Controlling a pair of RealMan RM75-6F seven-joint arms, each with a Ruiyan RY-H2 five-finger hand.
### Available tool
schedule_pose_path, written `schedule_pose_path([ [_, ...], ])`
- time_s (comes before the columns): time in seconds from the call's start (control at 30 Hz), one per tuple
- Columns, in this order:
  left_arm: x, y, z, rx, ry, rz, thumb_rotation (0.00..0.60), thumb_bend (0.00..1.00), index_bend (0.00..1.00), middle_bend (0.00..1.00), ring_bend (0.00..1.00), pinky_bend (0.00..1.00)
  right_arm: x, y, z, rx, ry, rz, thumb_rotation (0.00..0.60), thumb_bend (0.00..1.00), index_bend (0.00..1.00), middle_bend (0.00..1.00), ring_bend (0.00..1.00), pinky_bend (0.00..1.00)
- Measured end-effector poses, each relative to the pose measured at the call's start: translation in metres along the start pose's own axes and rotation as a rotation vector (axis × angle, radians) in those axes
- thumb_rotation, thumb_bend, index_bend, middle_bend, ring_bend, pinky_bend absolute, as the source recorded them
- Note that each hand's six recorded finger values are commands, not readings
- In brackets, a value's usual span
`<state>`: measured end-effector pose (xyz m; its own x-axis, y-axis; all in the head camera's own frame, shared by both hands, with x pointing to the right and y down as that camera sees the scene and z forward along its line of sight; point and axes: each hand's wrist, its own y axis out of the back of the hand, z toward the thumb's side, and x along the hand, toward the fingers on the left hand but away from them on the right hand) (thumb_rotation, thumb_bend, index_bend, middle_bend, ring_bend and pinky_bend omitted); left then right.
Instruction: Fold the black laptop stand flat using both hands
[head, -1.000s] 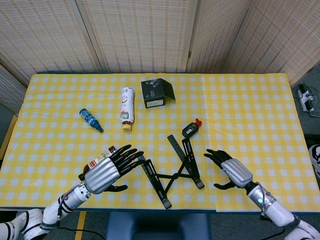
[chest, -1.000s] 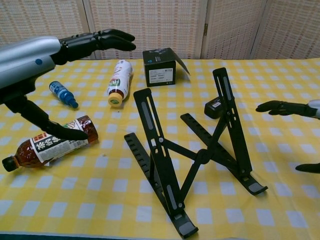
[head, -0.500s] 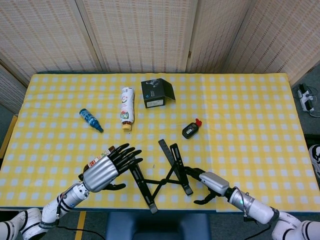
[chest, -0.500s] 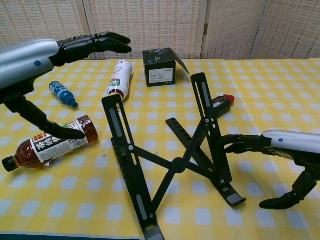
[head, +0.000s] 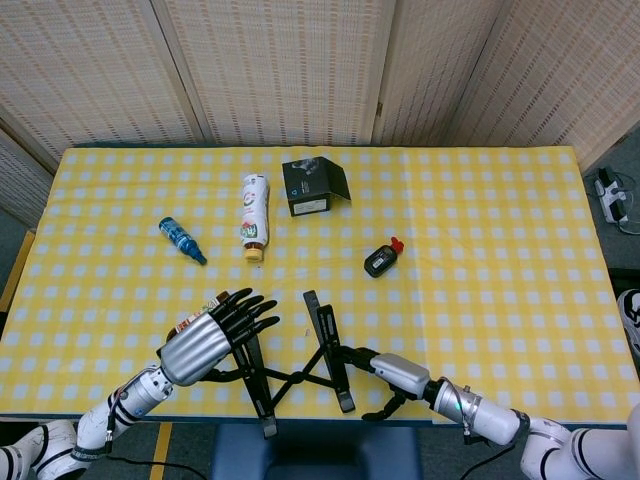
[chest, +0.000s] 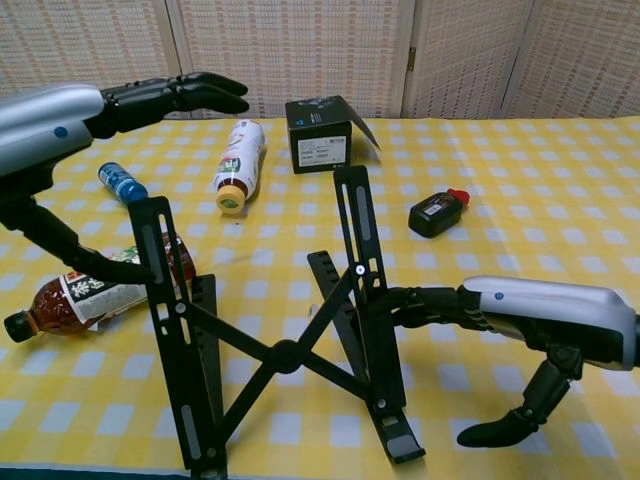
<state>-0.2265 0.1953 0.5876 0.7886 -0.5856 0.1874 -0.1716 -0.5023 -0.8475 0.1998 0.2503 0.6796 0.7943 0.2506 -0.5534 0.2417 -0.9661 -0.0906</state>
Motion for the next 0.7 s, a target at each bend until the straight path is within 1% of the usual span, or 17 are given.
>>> schedule_pose_path([
  [0.17, -0.004, -0.009, 0.002, 0.03, 0.014, -0.026, 0.6, 0.15, 0.0, 0.0, 0.0, 0.0, 0.016, 0.008, -0.004, 0.0, -0.013, -0.038, 0.6, 0.26, 0.0, 0.0, 0.07, 0.0],
  [0.3, -0.005, -0.018, 0.003, 0.031, 0.03, -0.041, 0.6, 0.15, 0.0, 0.0, 0.0, 0.0, 0.034, 0.02, -0.005, 0.011, -0.02, -0.098, 0.6, 0.25, 0.0, 0.0, 0.07, 0.0],
  [0.53, -0.003, -0.028, 0.001, 0.1, 0.052, -0.054, 0.6, 0.15, 0.0, 0.0, 0.0, 0.0, 0.075, 0.054, 0.0, 0.076, -0.034, -0.261, 0.6, 0.25, 0.0, 0.0, 0.07, 0.0],
  [0.7, -0.001, -0.031, -0.003, 0.166, 0.073, -0.05, 0.6, 0.15, 0.0, 0.0, 0.0, 0.0, 0.092, 0.07, 0.007, 0.106, -0.031, -0.349, 0.6, 0.25, 0.0, 0.0, 0.07, 0.0],
])
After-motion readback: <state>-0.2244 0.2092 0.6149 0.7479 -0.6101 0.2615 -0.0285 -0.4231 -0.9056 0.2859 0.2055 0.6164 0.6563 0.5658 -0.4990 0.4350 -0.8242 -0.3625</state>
